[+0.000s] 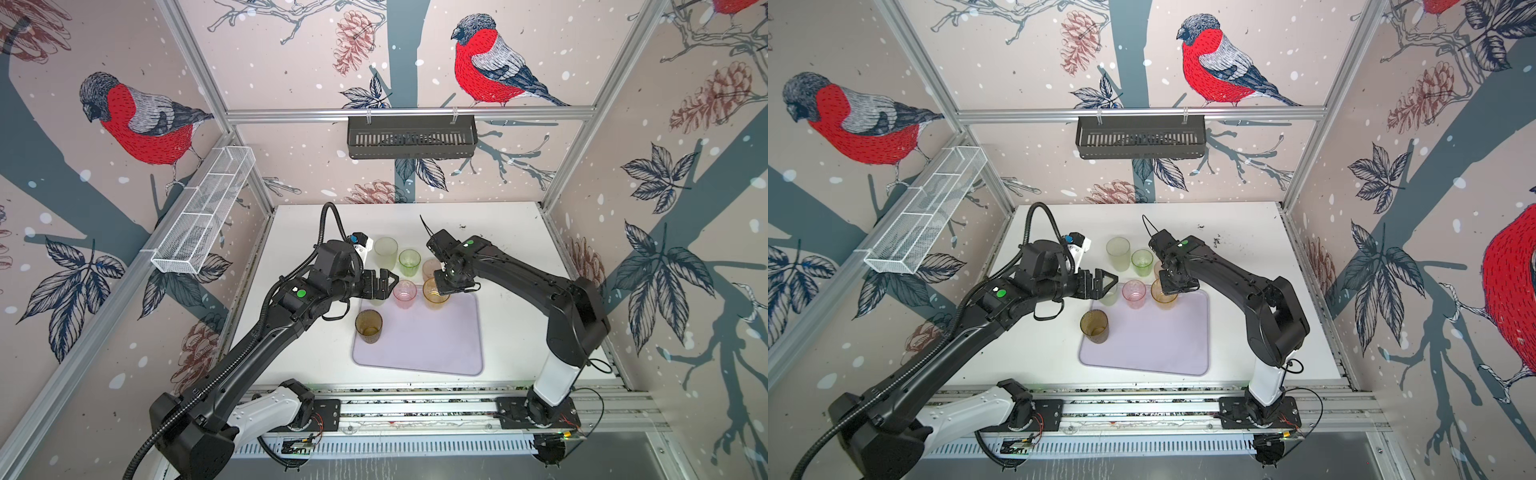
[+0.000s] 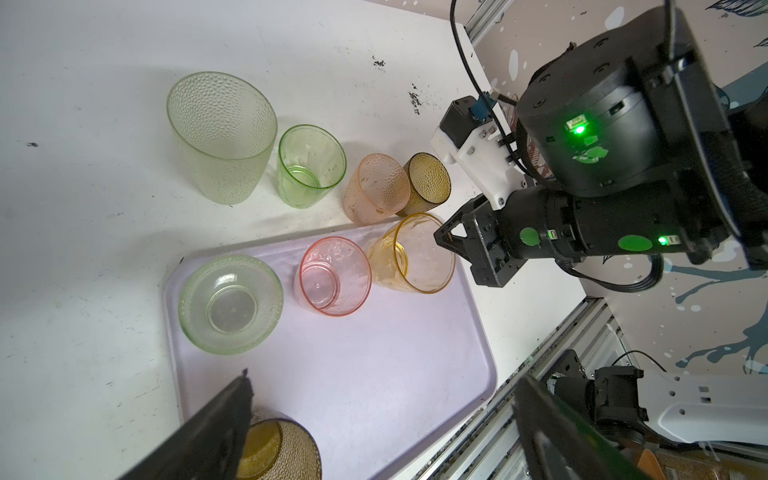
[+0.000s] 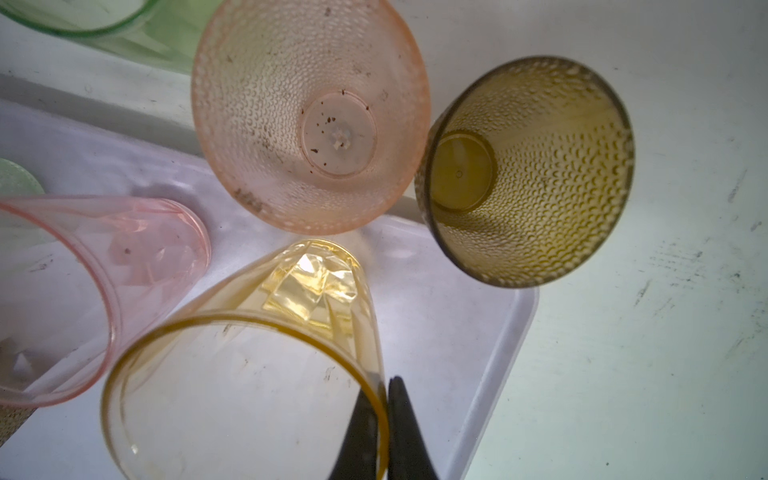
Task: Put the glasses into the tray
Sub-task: 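Lower the yellow cup onto the tray beside the pink cup with the right gripper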
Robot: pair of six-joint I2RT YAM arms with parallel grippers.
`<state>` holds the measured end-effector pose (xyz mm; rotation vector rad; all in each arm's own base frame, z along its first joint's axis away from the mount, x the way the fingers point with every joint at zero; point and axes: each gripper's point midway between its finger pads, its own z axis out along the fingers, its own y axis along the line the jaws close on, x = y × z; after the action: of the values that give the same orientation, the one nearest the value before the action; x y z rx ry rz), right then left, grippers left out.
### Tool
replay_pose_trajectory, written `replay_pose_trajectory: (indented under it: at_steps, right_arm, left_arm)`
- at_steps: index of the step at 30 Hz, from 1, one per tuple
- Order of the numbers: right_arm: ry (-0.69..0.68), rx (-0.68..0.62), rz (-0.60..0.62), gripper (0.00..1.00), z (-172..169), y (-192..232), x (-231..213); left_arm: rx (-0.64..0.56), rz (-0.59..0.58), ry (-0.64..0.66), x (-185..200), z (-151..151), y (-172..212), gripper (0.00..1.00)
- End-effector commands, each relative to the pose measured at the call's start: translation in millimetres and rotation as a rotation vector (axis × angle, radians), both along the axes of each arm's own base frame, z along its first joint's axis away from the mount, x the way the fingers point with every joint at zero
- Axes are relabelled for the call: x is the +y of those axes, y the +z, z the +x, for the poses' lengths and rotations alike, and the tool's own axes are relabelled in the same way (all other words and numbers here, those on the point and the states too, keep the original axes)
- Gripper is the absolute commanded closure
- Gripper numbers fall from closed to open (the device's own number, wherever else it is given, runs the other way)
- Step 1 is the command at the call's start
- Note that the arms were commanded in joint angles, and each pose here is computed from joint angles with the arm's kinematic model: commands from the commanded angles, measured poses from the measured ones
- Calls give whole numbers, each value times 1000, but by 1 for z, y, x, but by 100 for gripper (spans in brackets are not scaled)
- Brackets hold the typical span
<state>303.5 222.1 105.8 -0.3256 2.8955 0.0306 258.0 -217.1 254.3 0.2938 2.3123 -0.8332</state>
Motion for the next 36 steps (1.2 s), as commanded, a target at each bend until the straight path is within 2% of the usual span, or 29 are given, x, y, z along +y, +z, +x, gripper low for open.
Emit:
replay_pose_trajectory:
  at_steps: [1, 36]
  right_arm:
    - [4, 8, 6, 100, -1, -1, 2]
    - [21, 18, 5, 97, -1, -9, 4]
  left_arm:
    - [-9, -7, -9, -1, 0, 3, 2]
    - [-15, -4, -10, -2, 3, 7, 2]
